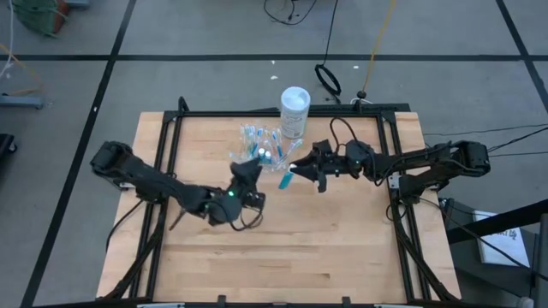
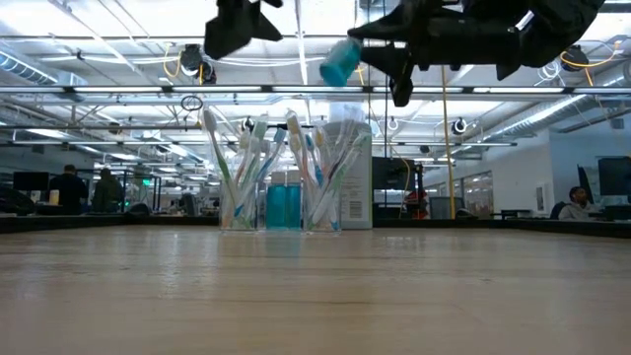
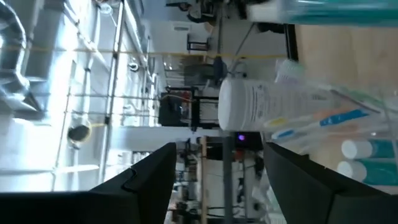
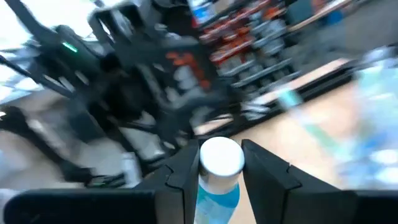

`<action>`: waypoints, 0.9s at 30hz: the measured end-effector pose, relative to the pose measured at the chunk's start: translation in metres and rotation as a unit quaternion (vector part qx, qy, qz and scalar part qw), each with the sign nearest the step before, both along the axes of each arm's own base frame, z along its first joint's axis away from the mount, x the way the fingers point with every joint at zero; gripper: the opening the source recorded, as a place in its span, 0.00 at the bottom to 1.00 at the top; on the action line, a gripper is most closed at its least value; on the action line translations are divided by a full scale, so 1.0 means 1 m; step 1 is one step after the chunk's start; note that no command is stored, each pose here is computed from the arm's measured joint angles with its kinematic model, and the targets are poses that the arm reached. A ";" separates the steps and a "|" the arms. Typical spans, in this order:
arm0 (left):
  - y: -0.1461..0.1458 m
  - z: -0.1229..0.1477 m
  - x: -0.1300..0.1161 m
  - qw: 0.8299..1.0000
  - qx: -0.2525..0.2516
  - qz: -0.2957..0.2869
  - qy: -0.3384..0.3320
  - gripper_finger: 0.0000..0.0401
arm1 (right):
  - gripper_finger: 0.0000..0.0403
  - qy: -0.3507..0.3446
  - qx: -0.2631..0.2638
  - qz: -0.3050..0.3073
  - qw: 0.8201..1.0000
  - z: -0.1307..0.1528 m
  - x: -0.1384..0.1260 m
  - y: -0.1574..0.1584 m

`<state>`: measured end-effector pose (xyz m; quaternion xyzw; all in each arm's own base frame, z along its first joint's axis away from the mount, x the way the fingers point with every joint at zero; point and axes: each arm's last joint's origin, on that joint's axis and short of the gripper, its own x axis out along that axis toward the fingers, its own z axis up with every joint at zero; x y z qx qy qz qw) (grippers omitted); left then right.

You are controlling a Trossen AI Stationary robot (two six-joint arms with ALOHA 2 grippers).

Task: Pick & Place toothbrushing station
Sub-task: Put the blue mouthwash into the transparent organizer

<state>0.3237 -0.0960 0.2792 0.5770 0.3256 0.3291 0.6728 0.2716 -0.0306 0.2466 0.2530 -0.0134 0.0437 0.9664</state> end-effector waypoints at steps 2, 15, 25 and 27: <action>0.009 0.010 -0.011 0.999 -0.029 -0.004 -0.018 0.60 | 0.24 0.008 -0.030 -0.030 0.999 -0.002 0.000 0.000; 0.092 0.064 -0.096 0.902 -0.394 -0.081 -0.157 0.52 | 0.24 0.031 -0.194 -0.138 0.971 -0.001 0.038 0.002; 0.115 0.070 -0.109 0.871 -0.430 -0.014 -0.236 0.52 | 0.24 0.150 -0.270 -0.203 0.929 -0.048 0.110 -0.010; 0.115 0.068 -0.106 0.874 -0.428 -0.014 -0.230 0.52 | 0.24 0.157 -0.287 -0.219 0.919 -0.052 0.115 -0.013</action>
